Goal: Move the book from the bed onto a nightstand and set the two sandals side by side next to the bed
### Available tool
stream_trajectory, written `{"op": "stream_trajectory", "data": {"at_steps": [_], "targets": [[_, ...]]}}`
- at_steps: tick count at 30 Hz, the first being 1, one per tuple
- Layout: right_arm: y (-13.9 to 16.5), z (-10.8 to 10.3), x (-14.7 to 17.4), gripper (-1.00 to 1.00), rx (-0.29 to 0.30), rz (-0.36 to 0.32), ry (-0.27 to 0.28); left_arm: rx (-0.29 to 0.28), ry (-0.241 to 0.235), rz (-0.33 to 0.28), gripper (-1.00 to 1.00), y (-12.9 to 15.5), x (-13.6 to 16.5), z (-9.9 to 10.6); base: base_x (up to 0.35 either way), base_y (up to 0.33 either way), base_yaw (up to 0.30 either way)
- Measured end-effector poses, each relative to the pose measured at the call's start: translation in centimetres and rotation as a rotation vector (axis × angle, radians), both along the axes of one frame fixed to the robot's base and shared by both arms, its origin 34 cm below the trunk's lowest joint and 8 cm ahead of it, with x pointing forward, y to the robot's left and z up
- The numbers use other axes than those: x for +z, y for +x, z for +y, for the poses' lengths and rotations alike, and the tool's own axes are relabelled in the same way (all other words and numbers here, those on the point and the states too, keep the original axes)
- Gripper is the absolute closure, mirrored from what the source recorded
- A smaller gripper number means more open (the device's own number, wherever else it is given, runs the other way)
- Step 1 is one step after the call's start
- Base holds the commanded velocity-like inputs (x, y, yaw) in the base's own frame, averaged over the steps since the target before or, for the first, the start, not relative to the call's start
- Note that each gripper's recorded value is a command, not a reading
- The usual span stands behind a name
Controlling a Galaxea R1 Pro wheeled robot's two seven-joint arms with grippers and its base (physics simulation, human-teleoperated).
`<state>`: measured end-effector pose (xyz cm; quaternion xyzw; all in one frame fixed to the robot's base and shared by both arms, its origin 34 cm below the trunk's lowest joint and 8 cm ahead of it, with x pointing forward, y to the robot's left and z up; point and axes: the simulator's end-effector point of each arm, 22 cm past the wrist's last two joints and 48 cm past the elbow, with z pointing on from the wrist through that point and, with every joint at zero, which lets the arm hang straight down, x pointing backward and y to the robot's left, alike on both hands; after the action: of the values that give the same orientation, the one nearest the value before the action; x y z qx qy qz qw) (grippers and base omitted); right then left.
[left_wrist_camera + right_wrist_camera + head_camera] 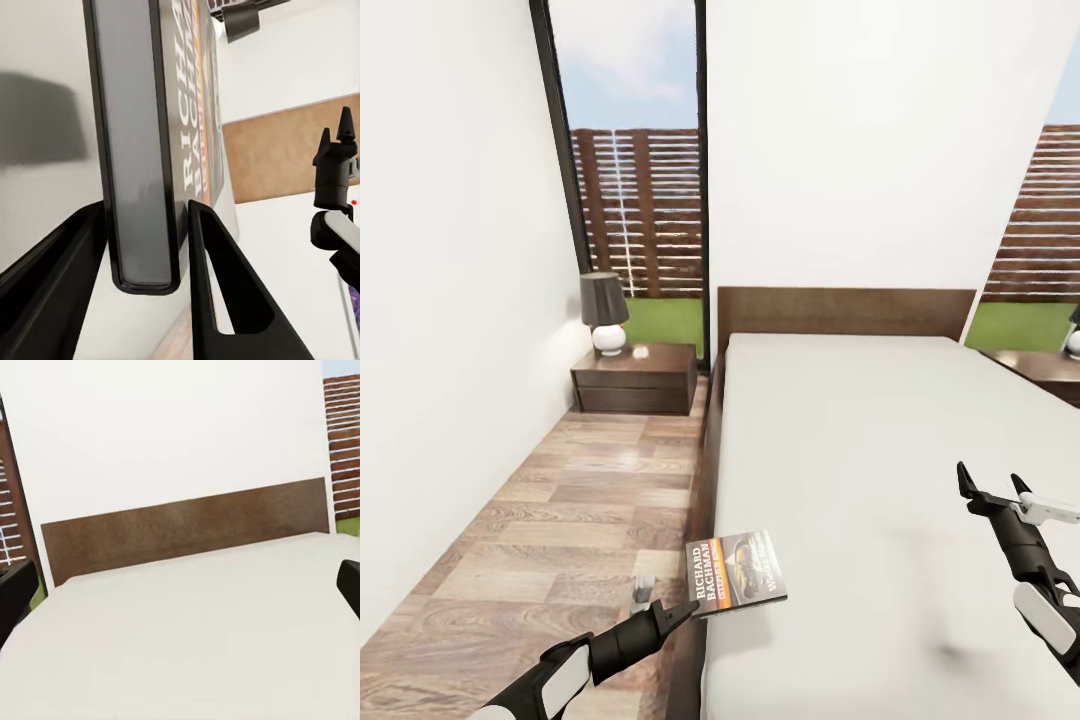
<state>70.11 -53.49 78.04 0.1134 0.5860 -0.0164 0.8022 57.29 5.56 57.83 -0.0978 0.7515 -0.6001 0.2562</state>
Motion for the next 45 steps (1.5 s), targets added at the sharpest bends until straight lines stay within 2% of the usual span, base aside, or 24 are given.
{"op": "stream_trajectory", "data": {"at_steps": [24,28,30,32,35,37,39,43,45], "targets": [[0.7,0.1,4.6,-1.00,0.007,0.005,0.001,-0.004,-0.002,-0.006,1.00,0.8,5.0,-0.1,0.000,0.000,0.000],[0.9,0.1,4.8,-1.00,0.011,0.024,0.014,-0.004,-0.003,-0.007,1.00,0.9,5.9,-0.1,0.000,0.000,0.000],[1.0,0.1,4.1,-1.00,0.020,0.067,0.038,-0.003,-0.003,-0.007,1.00,1.0,6.2,-0.1,0.000,0.000,0.000],[1.3,0.3,2.5,-1.00,0.042,0.142,0.085,-0.003,-0.002,-0.007,1.00,1.0,6.6,0.0,0.000,0.000,0.000],[1.6,1.3,-0.8,-1.00,0.093,0.299,0.188,-0.003,-0.002,-0.007,1.00,1.1,7.2,0.0,0.000,0.000,0.000],[1.7,1.5,-1.0,-1.00,0.102,0.325,0.206,-0.003,-0.002,-0.007,1.00,1.2,7.6,0.0,0.000,0.000,0.000],[1.5,2.2,-3.0,-1.00,0.135,0.427,0.274,-0.003,-0.002,-0.007,1.00,1.2,7.9,0.0,0.000,0.000,0.000],[1.4,2.3,-3.0,-1.00,0.144,0.462,0.297,-0.003,-0.002,-0.007,1.00,1.3,8.7,0.0,0.000,0.000,0.000],[1.2,3.1,-3.6,-1.00,0.177,0.511,0.334,-0.003,-0.002,-0.007,1.00,1.3,9.1,0.0,0.000,0.000,0.000]]}}
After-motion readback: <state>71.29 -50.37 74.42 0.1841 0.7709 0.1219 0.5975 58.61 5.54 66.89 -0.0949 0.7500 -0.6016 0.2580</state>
